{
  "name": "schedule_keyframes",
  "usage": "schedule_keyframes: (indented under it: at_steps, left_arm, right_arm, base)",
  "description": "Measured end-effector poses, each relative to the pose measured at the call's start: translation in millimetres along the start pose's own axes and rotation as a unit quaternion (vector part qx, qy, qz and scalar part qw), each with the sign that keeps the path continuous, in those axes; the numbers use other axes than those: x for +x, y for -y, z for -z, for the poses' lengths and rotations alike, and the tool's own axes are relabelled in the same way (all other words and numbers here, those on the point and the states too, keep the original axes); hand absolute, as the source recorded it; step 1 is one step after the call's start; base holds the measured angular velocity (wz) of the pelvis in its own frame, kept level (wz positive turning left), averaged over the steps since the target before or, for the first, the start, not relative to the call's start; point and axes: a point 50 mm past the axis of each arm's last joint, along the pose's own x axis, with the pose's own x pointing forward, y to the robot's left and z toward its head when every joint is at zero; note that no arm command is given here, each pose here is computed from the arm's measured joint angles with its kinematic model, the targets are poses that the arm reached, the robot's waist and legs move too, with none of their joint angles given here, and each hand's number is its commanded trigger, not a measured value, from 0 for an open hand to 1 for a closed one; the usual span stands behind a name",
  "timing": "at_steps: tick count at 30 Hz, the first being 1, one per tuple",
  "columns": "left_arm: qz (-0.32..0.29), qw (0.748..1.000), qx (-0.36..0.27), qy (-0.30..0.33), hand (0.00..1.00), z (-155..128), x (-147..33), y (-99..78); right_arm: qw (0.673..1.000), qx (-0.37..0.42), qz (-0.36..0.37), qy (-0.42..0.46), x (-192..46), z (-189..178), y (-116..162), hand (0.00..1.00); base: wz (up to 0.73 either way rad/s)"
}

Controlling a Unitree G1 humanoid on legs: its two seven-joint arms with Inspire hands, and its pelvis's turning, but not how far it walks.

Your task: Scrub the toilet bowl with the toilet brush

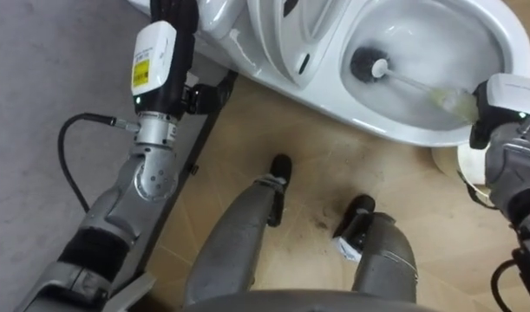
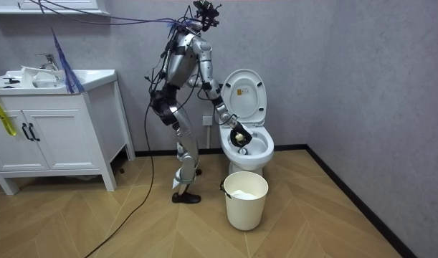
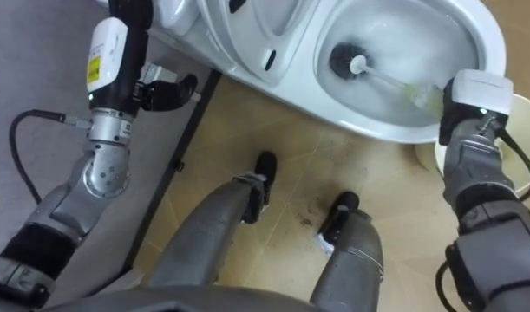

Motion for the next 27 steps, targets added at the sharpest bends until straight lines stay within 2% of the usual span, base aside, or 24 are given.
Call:
schedule_keyframes:
  at_steps: [11, 15, 20, 22, 25, 27]
  left_arm:
    - [-0.037, 0.999, 0.022, -0.03, 0.0, 18, -21.3, -8.8]
    - [-0.04, 0.998, 0.018, -0.036, 0.0, 20, -22.6, -9.3]
    - [-0.044, 0.998, 0.017, -0.048, 0.0, 23, -19.5, -13.2]
    - [-0.046, 0.997, 0.013, -0.056, 0.0, 23, -17.3, -14.2]
    - [-0.04, 0.997, 0.018, -0.057, 0.0, 22, -12.4, -13.7]
    - [-0.042, 0.997, 0.019, -0.055, 0.0, 21, -9.8, -14.3]
  right_arm:
    - [0.997, -0.004, 0.033, 0.068, -23, -25, -4, 1.0]
    - [0.998, 0.038, 0.023, 0.053, -23, -22, -7, 1.0]
    - [0.984, 0.177, -0.005, 0.011, -18, -17, -11, 1.0]
    - [0.959, 0.284, -0.009, -0.024, -10, -15, -6, 1.0]
    - [0.915, 0.393, -0.017, -0.09, -3, -5, -3, 1.0]
    - [0.892, 0.436, -0.025, -0.119, -2, 0, -5, 1.0]
  base:
    - [-0.08]
    - [-0.01]
    - [-0.01]
    - [-0.11]
    - [0.06]
    - [0.1]
